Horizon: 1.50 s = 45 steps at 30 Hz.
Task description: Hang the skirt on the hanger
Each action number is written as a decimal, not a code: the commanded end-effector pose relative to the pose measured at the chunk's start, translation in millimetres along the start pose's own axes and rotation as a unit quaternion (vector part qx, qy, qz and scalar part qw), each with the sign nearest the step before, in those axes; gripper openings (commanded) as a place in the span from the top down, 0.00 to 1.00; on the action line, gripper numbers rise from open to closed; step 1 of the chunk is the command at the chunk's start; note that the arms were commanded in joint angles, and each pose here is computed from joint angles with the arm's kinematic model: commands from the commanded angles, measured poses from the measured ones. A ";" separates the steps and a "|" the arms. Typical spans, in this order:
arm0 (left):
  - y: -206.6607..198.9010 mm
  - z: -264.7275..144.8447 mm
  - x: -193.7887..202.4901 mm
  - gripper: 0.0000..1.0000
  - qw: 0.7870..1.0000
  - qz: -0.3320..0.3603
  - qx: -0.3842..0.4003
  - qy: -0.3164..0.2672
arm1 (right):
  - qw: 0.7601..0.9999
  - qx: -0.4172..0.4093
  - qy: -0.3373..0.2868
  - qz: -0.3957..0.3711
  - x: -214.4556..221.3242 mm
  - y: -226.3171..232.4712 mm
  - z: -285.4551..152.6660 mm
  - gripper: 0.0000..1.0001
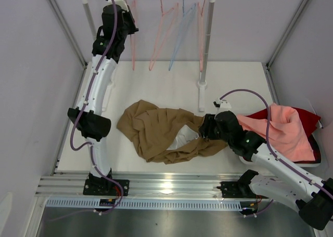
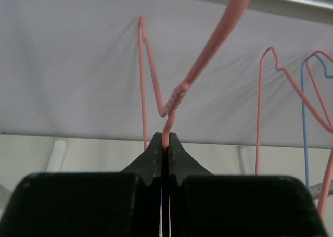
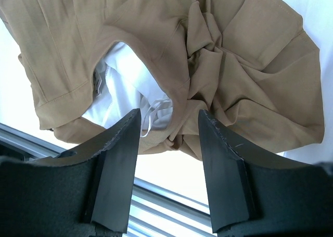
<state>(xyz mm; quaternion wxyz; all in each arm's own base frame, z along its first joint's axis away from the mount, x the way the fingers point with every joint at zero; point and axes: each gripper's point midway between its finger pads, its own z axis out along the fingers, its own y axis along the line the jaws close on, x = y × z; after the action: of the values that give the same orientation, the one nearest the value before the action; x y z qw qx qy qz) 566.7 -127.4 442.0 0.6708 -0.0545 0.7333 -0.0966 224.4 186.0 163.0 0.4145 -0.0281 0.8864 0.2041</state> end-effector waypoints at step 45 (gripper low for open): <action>-13.4 -249.2 74.4 1.00 0.969 -0.016 0.231 0.083 | 1.000 -0.017 0.018 -0.015 -8.1 11.4 -16.2 0.54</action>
<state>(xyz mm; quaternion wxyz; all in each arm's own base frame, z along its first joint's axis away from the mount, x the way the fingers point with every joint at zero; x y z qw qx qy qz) 339.3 -121.4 390.0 0.6094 0.0609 0.7582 -0.2239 217.6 183.9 167.0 0.3999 -0.0468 0.8939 0.1973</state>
